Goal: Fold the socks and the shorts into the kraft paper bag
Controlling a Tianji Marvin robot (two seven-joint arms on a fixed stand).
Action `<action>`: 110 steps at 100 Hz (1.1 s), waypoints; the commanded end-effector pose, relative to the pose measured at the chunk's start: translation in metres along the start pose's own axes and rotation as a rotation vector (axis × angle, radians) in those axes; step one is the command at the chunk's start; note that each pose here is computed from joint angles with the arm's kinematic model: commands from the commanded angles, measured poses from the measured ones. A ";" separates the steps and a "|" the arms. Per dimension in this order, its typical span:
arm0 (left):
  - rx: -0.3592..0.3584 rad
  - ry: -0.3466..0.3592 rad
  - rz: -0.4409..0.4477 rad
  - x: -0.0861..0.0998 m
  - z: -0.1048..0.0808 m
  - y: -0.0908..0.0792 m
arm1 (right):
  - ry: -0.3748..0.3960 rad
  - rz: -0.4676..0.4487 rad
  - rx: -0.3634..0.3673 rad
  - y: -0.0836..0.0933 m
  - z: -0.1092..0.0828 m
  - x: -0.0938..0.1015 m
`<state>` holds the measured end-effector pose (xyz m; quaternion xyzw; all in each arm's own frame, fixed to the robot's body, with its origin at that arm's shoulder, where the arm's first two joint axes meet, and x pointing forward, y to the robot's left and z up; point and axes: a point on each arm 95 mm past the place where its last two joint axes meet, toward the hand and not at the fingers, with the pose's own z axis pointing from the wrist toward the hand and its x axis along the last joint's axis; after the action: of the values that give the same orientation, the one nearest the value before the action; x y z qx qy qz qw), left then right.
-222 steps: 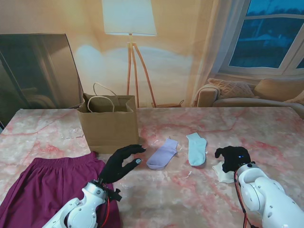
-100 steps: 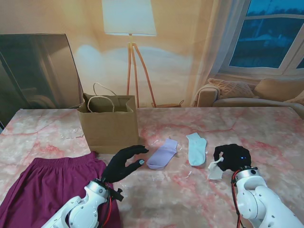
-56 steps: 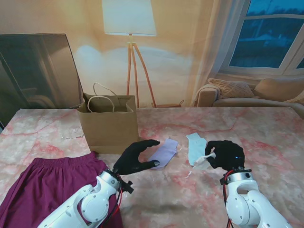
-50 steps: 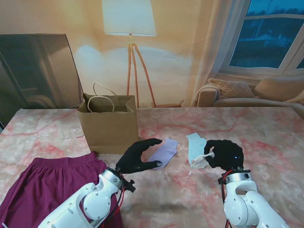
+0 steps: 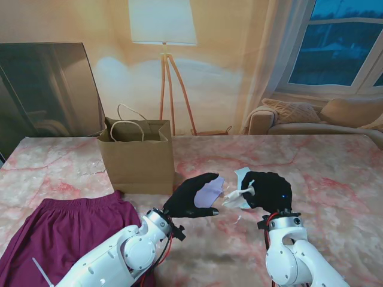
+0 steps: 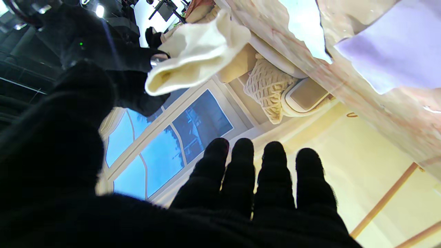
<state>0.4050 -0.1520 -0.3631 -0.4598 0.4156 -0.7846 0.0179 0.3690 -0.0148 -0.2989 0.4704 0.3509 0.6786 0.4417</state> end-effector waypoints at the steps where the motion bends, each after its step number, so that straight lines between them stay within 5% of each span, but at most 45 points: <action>1: -0.002 0.027 -0.008 0.008 0.011 0.001 | 0.012 0.029 -0.014 0.001 0.001 0.012; 52: -0.002 0.039 -0.007 0.007 0.016 0.016 | 0.047 0.083 -0.053 0.000 0.001 0.041; 83: 0.168 0.038 -0.055 0.008 0.016 0.019 | 0.075 0.094 -0.039 -0.003 -0.003 0.047; 110: 0.193 0.036 -0.103 0.012 0.012 0.013 | 0.086 0.117 -0.036 -0.007 -0.005 0.048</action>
<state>0.4041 -0.1735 -0.3651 -0.4673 0.3160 -0.8256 0.0115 0.3613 0.0278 -0.2881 0.4528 0.3301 0.7248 0.4008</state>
